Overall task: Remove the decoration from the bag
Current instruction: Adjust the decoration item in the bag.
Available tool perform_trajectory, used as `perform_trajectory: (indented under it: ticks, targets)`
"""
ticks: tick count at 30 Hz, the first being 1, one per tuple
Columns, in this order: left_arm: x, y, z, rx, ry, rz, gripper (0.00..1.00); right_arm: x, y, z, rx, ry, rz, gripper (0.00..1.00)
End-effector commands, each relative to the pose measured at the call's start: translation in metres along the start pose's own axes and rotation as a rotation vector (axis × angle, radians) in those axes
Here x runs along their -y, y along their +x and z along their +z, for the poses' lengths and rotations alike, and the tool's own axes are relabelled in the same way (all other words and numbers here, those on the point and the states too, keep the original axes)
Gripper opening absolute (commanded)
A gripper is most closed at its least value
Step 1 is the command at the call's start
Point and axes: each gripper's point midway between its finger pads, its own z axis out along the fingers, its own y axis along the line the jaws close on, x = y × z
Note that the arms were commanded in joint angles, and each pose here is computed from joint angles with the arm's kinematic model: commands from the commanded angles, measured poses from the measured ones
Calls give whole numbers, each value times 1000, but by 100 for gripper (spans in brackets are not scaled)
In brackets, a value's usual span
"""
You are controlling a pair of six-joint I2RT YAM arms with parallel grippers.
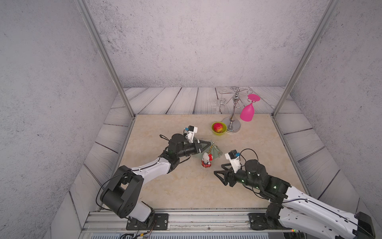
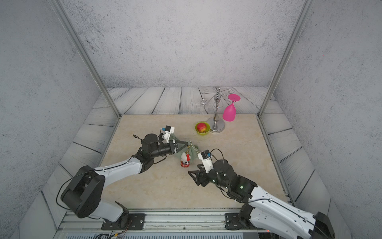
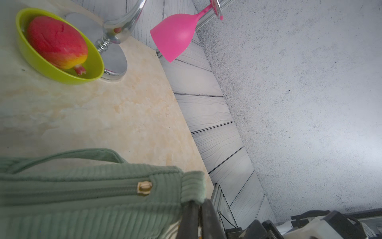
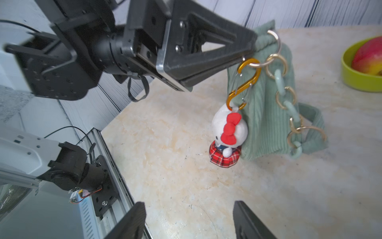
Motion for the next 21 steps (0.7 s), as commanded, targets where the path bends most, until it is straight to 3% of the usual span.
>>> perform_trajectory:
  ticks: [1,9,21]
  targets:
    - [40,-15,-7,17,98,94,0,6,-9,-11,59,30,-48,71]
    - [53,-15,-12,9,133,94,0,-3,-48,-13,218,2,-65,69]
    - [55,-15,-14,14,134,91,0,-4,-70,20,263,-16,-17,61]
